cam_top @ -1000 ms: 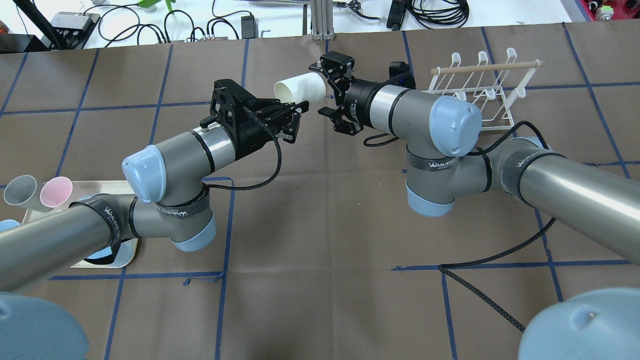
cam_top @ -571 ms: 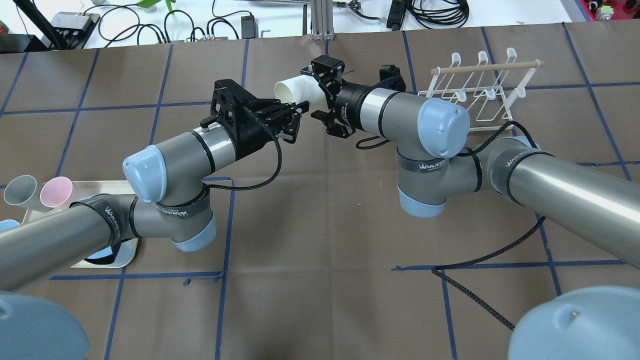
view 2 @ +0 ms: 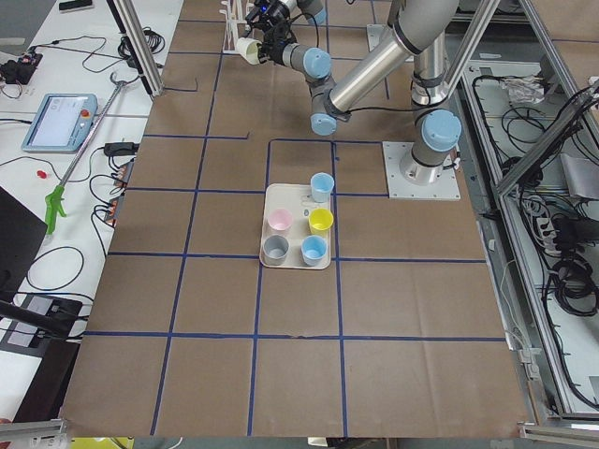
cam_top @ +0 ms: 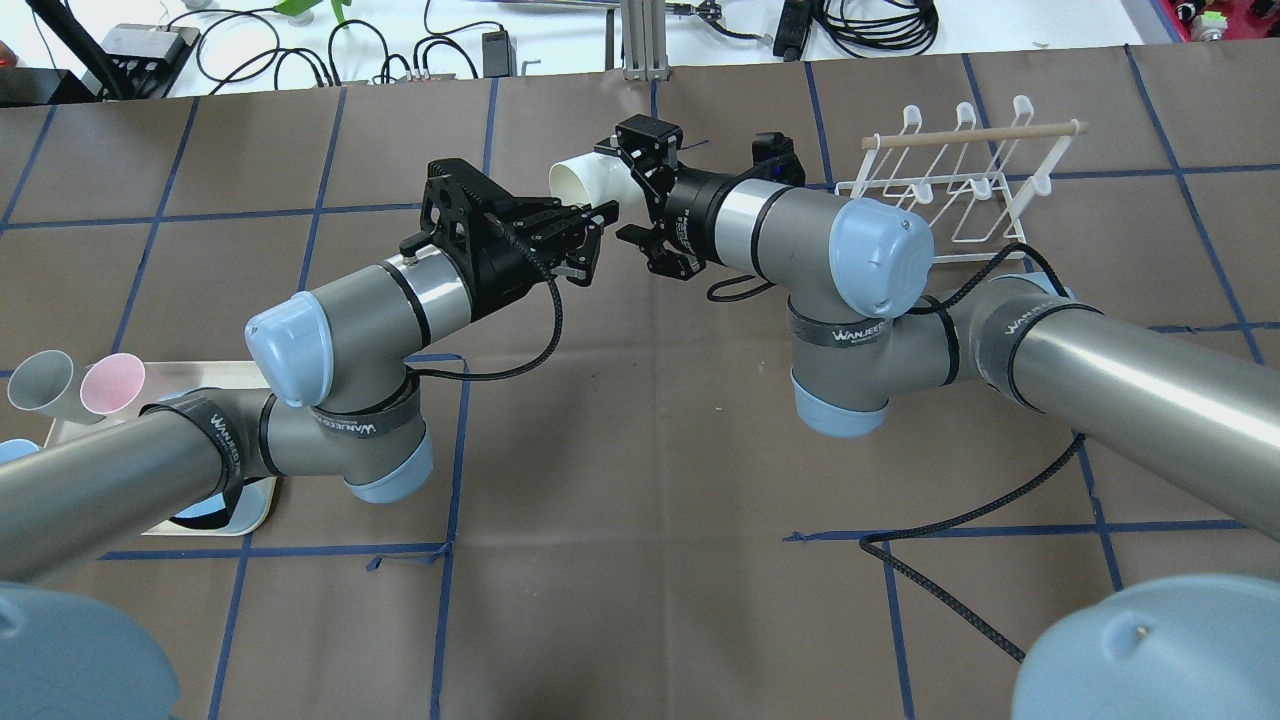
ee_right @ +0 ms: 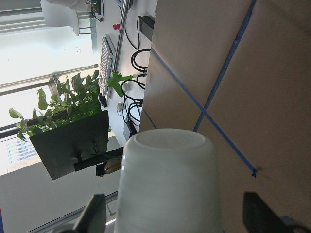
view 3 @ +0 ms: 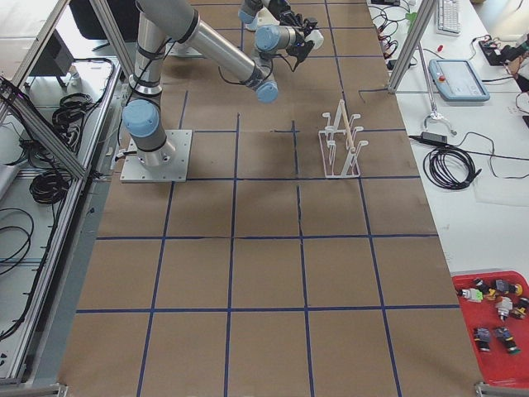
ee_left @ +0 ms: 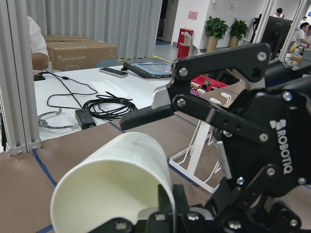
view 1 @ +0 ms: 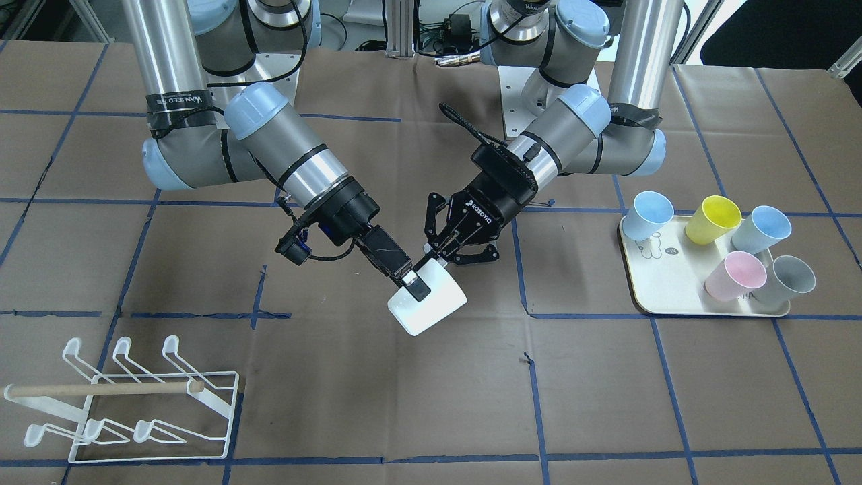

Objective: Transfer IKEA cup to right arm and place on rack

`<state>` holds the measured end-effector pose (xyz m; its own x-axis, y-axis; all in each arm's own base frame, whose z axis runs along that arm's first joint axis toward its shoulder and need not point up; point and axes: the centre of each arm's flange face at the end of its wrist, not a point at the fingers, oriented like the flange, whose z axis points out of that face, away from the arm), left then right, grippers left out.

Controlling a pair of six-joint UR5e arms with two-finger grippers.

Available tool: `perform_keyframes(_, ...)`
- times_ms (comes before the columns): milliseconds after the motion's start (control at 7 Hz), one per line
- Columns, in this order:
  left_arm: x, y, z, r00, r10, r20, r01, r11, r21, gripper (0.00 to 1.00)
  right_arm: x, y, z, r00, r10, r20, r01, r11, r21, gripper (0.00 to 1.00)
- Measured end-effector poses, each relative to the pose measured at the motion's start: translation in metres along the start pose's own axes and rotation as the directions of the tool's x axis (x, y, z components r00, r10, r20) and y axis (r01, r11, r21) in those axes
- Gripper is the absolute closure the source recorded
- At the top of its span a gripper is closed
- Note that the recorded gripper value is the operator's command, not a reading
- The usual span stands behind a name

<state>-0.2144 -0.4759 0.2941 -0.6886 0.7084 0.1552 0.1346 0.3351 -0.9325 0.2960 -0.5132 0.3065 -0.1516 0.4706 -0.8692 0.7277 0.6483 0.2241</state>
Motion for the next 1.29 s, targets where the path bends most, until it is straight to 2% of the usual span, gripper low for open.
perform_keyframes(857, 0.000, -0.002, -0.001, 1.000, -0.018, 0.001, 0.018, 1.000, 0.003, 1.00, -0.002, -0.005, 0.014, 1.000, -0.004, -0.001, 0.004, 1.000, -0.002, 0.01)
perform_keyframes(1000, 0.001, -0.002, -0.001, 1.000, -0.021, 0.000, 0.021, 1.000, 0.003, 1.00, -0.002, -0.005, 0.015, 1.000, -0.004, -0.001, 0.004, 1.000, 0.005, 0.13)
perform_keyframes(1143, 0.002, -0.002, 0.000, 1.000, -0.022, -0.001, 0.022, 1.000, 0.003, 1.00, -0.002, -0.007, 0.015, 1.000, -0.005, -0.002, 0.005, 1.000, 0.026, 0.31)
perform_keyframes(1286, 0.004, -0.001, 0.001, 1.000, -0.023, -0.005, 0.023, 1.000, 0.001, 1.00, -0.003, -0.008, 0.015, 1.000, -0.005, -0.003, 0.005, 0.999, 0.044, 0.36)
